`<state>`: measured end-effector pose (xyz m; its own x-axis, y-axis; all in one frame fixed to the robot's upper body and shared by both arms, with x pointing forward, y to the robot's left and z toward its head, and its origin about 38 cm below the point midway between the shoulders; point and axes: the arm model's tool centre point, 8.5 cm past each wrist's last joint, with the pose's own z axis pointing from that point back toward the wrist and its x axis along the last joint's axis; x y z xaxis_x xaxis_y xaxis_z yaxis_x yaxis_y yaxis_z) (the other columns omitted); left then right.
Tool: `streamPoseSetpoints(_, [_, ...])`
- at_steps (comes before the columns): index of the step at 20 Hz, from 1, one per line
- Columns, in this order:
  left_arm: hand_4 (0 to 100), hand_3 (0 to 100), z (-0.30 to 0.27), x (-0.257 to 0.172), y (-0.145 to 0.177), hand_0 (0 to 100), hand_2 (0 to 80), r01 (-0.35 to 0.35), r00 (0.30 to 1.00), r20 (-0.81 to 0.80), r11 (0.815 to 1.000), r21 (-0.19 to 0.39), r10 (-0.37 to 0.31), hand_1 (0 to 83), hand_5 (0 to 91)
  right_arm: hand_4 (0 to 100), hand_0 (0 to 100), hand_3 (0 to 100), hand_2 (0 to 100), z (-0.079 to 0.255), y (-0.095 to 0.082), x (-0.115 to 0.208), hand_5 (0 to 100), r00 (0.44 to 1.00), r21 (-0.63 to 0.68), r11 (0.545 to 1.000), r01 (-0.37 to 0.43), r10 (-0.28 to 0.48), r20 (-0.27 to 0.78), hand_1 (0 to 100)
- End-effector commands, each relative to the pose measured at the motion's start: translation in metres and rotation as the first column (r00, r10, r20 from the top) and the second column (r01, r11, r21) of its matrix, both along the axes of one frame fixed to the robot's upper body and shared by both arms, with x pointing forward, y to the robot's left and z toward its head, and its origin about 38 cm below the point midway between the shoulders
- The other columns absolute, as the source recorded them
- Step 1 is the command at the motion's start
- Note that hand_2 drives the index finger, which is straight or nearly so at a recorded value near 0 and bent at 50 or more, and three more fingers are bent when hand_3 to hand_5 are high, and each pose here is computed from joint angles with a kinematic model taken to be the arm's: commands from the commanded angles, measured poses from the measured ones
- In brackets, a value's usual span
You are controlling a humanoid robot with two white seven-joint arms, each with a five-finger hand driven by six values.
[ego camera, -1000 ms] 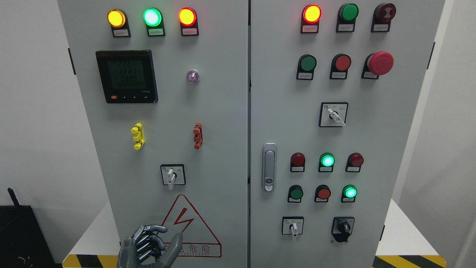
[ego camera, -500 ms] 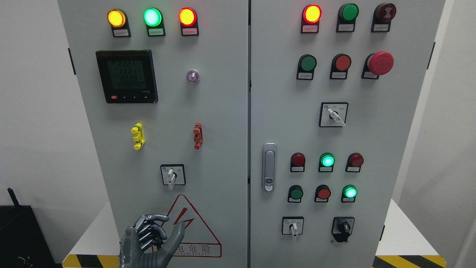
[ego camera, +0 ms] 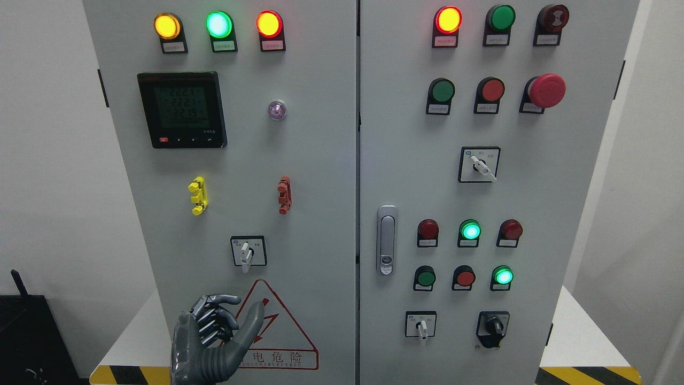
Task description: Turn on light switch 1
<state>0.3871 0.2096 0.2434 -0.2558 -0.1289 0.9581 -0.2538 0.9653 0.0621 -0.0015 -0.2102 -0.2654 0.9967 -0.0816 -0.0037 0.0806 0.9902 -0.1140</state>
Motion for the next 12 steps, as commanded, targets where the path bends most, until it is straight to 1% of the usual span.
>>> streamPoseSetpoints(1, [91,87,0.004,0.005,0.0,6,52.6,-0.01,1.0,0.001,1.0,-0.015,0.01,73.8,85.9,0,31,0,0,0.0,0.0,0.0,0,1.0,0.0,1.0,0.0,0.0,0.0,0])
streamPoseSetpoints(4, [91,87,0.006,0.006,0.002,8,53.2,-0.018,1.0,-0.009,1.0,-0.017,0.017,74.5,86.0,0,31,0,0,0.0,0.0,0.0,0,1.0,0.0,1.0,0.0,0.0,0.0,0])
streamPoseSetpoints(12, [91,87,0.015,0.011,0.003,10,53.1,-0.023,1.0,0.003,0.999,-0.022,0.023,74.8,85.8,0,31,0,0,0.0,0.0,0.0,0,1.0,0.0,1.0,0.0,0.0,0.001,0])
